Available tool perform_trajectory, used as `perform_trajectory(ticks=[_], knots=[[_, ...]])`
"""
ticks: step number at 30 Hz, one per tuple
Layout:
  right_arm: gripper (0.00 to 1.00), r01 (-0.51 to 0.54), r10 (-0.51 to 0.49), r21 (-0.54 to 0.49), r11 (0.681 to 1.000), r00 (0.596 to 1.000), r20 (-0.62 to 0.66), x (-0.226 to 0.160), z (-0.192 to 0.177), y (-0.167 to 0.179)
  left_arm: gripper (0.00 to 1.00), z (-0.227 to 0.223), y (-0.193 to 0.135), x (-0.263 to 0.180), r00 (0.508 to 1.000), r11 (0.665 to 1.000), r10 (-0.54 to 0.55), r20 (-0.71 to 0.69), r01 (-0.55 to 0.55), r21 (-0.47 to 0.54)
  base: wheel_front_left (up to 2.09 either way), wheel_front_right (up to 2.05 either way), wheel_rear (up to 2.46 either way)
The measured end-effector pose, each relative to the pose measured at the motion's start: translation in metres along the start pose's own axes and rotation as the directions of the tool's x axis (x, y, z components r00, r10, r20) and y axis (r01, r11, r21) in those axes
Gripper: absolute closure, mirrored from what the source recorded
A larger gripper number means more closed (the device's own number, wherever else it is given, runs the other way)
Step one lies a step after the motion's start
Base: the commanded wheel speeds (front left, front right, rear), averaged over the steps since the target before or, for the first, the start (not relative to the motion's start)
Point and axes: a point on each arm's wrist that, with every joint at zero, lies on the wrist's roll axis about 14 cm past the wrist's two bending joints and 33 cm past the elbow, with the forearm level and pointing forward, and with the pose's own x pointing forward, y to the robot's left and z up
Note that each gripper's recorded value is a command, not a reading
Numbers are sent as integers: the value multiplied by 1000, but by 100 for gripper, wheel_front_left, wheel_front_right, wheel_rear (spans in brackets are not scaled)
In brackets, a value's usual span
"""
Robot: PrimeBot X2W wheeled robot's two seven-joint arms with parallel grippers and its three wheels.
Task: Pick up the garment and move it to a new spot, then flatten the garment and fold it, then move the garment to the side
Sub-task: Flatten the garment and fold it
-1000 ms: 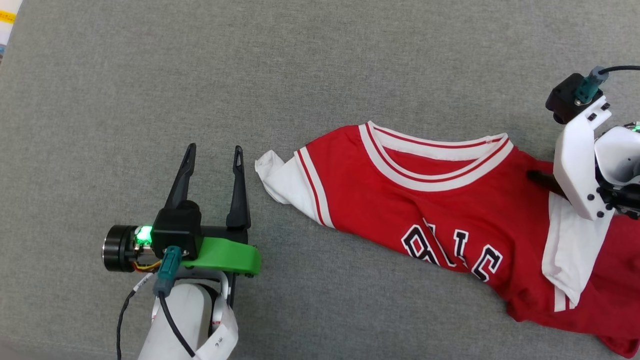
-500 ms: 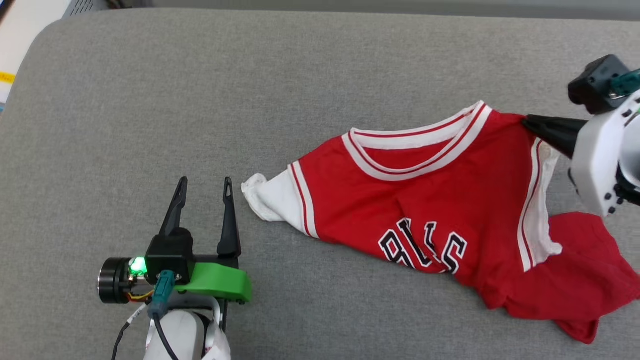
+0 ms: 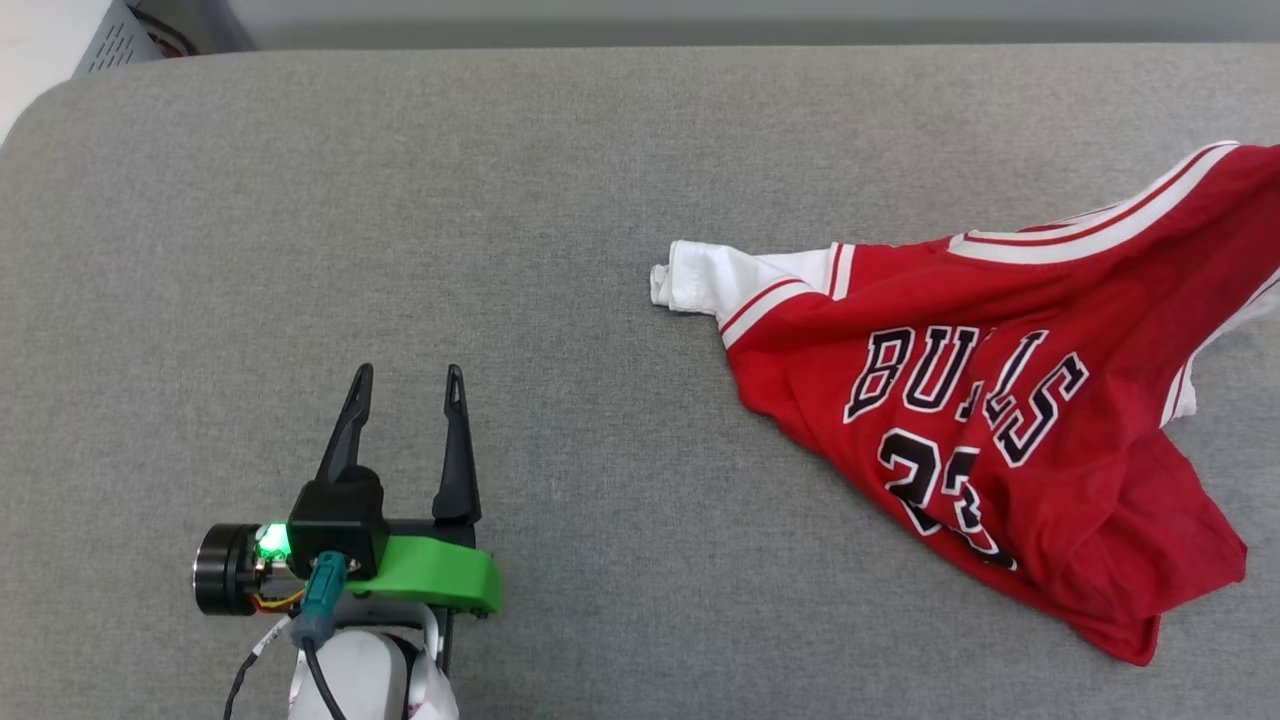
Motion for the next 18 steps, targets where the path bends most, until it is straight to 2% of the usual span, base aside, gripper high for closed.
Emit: perform_trajectory(ticks=[7, 11, 12, 13, 18], knots=[[100, 24, -26, -22, 999, 995, -95, 60, -7, -8, 0, -10, -1, 19, 1000, 1000, -6, -9, 6, 0, 0, 0, 0], [100, 2, -4, -20, 1000, 996, -91, 111, -4, 5, 0, -18, 1, 29, 1000, 1000, -4, -22, 4, 1, 0, 0, 0], [100, -62, 61, -11, 998, 994, -94, 149, -9, 34, 0, -27, 5, 32, 999, 1000, 8, -41, -8, 1, 0, 0, 0], [100, -88, 86, -8, 996, 991, -101, 161, -14, 47, 0, -31, 7, 33, 999, 1000, 14, -49, -14, 3, 0, 0, 0], [100, -203, 194, -8, 979, 945, -264, 196, -68, 100, 0, -42, 20, 29, 995, 999, 54, -81, -53, 13, 0, 0, 0]])
